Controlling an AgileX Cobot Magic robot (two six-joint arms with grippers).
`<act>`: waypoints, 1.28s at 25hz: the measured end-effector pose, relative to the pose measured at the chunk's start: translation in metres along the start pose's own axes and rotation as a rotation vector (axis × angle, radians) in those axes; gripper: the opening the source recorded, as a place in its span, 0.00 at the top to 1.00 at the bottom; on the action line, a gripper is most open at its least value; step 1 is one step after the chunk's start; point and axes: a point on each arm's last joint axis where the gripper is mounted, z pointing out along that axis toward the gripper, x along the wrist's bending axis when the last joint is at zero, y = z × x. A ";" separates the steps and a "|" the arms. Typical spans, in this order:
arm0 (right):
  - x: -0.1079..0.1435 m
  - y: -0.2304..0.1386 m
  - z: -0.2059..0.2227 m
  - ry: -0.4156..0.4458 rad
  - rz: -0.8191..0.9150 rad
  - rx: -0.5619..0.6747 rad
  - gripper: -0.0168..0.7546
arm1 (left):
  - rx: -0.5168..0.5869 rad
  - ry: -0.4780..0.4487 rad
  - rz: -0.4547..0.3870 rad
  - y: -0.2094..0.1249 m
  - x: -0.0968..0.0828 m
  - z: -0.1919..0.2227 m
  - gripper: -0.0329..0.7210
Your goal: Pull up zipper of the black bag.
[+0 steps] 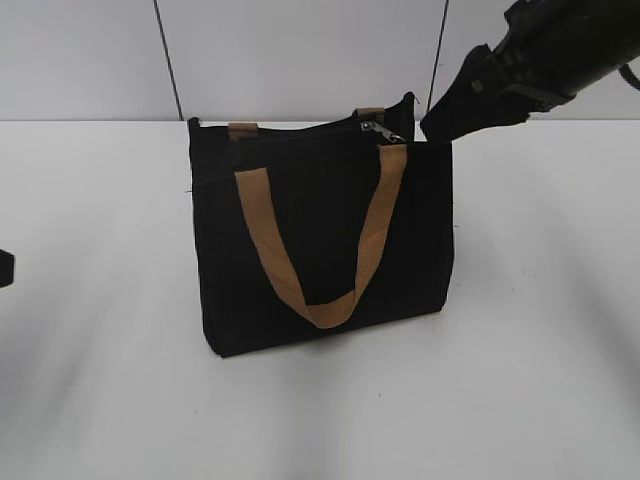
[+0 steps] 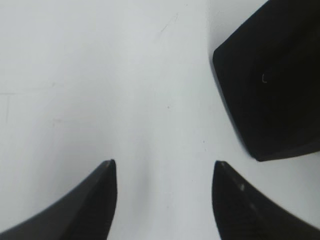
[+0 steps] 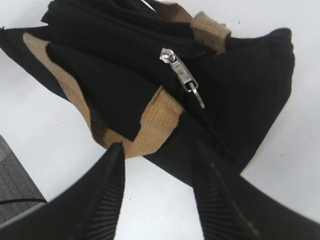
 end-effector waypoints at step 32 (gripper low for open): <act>0.142 -0.205 -0.160 -0.370 0.091 -0.300 0.53 | -0.145 -0.103 0.101 -0.078 0.023 -0.148 0.38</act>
